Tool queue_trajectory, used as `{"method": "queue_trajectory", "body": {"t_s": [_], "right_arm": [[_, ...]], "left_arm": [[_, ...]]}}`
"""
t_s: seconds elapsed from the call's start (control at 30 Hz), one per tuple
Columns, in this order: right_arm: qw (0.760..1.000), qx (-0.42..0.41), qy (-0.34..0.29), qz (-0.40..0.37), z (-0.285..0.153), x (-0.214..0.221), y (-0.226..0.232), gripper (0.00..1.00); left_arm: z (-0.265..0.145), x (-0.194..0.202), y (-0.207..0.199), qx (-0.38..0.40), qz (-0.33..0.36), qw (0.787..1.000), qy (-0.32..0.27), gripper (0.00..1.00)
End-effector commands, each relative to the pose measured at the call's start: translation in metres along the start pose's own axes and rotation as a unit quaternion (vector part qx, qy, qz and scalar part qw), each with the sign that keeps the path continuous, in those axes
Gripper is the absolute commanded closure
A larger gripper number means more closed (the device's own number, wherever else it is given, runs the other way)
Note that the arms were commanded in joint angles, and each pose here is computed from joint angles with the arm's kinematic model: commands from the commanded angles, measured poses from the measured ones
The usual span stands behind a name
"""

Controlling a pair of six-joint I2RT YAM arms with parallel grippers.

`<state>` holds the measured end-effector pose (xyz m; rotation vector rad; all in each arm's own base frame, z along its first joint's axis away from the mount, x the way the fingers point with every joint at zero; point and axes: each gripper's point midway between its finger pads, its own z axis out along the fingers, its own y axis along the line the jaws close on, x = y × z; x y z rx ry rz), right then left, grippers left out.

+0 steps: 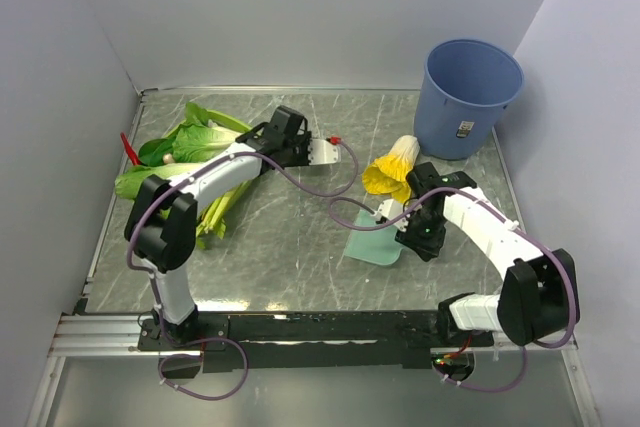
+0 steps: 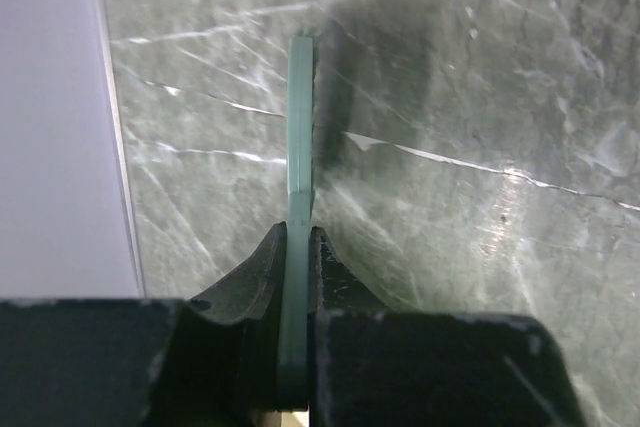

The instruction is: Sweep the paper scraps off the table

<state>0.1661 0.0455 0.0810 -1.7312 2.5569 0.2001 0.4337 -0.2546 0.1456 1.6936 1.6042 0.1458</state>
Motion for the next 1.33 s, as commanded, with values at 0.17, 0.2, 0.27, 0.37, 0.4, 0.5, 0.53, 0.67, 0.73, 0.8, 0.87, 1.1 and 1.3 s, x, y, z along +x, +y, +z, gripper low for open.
{"method": "queue_trajectory", "body": {"t_s": [0.17, 0.2, 0.27, 0.37, 0.4, 0.5, 0.53, 0.67, 0.73, 0.8, 0.87, 1.1, 1.3], "right_arm": [[1.000, -0.017, -0.009, -0.001, 0.012, -0.002, 0.010, 0.60], [1.000, -0.017, -0.010, -0.002, 0.012, -0.001, 0.010, 0.54], [1.000, -0.010, -0.017, -0.005, 0.008, -0.002, 0.010, 0.36], [0.999, 0.003, -0.035, -0.009, -0.004, -0.008, 0.009, 0.01], [0.999, 0.008, -0.044, -0.008, -0.008, -0.011, 0.008, 0.00], [0.997, 0.028, -0.073, -0.008, -0.028, -0.024, 0.003, 0.00], [0.996, 0.035, -0.083, 0.001, -0.035, -0.028, 0.001, 0.00], [0.986, 0.087, -0.142, 0.020, -0.074, -0.056, -0.018, 0.00], [0.978, 0.108, -0.171, 0.045, -0.088, -0.071, -0.029, 0.00], [0.967, 0.129, -0.209, 0.071, -0.110, -0.089, -0.042, 0.00], [0.950, 0.171, -0.239, 0.103, -0.131, -0.102, -0.060, 0.00], [0.882, 0.295, -0.299, 0.212, -0.193, -0.127, -0.123, 0.00], [0.850, 0.325, -0.352, 0.219, -0.235, -0.147, -0.144, 0.00]], "left_arm": [[-0.001, 0.009, -0.037, 0.079, -0.045, 0.995, 0.041, 0.67], [-0.001, 0.013, -0.046, 0.088, -0.058, 0.993, 0.046, 0.65], [-0.005, 0.017, -0.057, 0.100, -0.069, 0.991, 0.051, 0.54], [-0.019, 0.003, -0.061, 0.112, -0.095, 0.989, 0.020, 0.33], [-0.024, -0.001, -0.064, 0.120, -0.109, 0.987, 0.014, 0.29], [-0.045, -0.020, -0.062, 0.128, -0.147, 0.981, -0.016, 0.06], [-0.054, -0.027, -0.056, 0.123, -0.157, 0.979, -0.029, 0.03], [-0.083, -0.042, -0.037, 0.100, -0.203, 0.972, -0.062, 0.04], [-0.098, -0.048, -0.021, 0.076, -0.235, 0.965, -0.086, 0.04], [-0.110, -0.046, -0.005, 0.053, -0.281, 0.953, -0.101, 0.03], [-0.127, -0.044, 0.022, 0.011, -0.324, 0.938, -0.126, 0.04], [-0.174, -0.022, 0.095, -0.143, -0.403, 0.890, -0.157, 0.03], [-0.187, 0.015, 0.115, -0.201, -0.460, 0.854, -0.137, 0.04]]}}
